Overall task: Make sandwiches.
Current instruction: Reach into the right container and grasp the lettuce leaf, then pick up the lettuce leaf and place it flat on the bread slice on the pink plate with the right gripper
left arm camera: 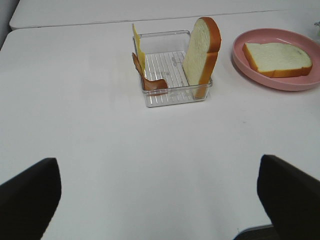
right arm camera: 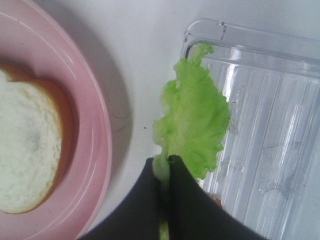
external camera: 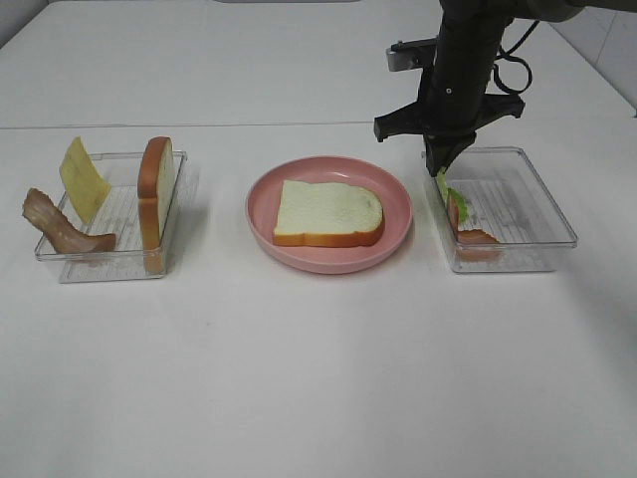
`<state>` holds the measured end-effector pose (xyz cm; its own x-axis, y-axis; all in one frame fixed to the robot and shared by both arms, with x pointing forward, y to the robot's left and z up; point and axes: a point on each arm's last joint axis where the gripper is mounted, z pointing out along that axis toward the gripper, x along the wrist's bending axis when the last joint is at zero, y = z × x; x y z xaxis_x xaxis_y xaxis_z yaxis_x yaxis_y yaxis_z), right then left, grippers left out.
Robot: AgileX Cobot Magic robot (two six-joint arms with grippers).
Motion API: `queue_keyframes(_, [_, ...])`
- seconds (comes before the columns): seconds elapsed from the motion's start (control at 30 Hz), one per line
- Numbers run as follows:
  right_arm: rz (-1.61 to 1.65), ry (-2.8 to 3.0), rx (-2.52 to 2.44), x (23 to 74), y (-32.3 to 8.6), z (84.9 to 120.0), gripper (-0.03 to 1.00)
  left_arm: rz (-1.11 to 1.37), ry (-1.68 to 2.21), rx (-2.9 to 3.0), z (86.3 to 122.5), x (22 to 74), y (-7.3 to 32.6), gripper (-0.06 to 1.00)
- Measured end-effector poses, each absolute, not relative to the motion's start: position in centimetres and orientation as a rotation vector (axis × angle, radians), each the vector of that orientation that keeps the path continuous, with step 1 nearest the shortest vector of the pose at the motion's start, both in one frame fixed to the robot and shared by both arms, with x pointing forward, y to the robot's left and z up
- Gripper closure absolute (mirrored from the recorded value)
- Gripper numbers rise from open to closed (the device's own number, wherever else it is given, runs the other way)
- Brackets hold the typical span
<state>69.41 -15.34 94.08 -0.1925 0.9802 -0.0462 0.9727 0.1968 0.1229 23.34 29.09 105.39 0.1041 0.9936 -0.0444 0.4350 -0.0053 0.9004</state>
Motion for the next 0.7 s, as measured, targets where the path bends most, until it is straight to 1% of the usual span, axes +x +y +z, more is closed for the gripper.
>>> queue_keyframes(0.3, [0.103,2.339,1.922,69.3,-15.3,94.4,0.95,0.863,1.450,1.565,105.4,23.3,29.1,-0.05])
queue_keyframes(0.37, [0.164,2.328,1.926,69.0,-15.3,96.4,0.95,0.863,1.450,1.565,105.4,23.3,29.1,-0.05])
queue_keyframes(0.4, [0.164,2.328,1.926,69.0,-15.3,96.4,0.95,0.863,1.450,1.565,105.4,23.3,29.1,-0.05])
queue_keyframes(0.43, [0.196,2.322,1.928,68.9,-15.2,97.2,0.95,0.863,1.450,1.565,105.4,23.3,29.1,-0.05])
queue_keyframes(0.47, [0.267,2.306,1.927,68.6,-15.1,98.9,0.95,0.863,1.450,1.565,105.4,23.3,29.1,-0.05])
queue_keyframes(0.57, [0.309,2.298,1.927,68.5,-15.1,99.8,0.95,0.863,1.450,1.565,105.4,23.3,29.1,-0.05])
queue_keyframes(0.63, [0.441,2.293,1.942,68.0,-14.6,101.9,0.95,0.863,1.450,1.565,105.4,23.3,29.1,-0.05])
queue_keyframes(0.67, [0.441,2.293,1.942,68.0,-14.6,101.9,0.95,0.863,1.450,1.565,105.4,23.3,29.1,-0.05])
queue_keyframes(0.7, [0.569,2.312,1.952,67.7,-14.0,103.1,0.95,0.863,1.450,1.565,105.4,23.3,29.1,-0.05])
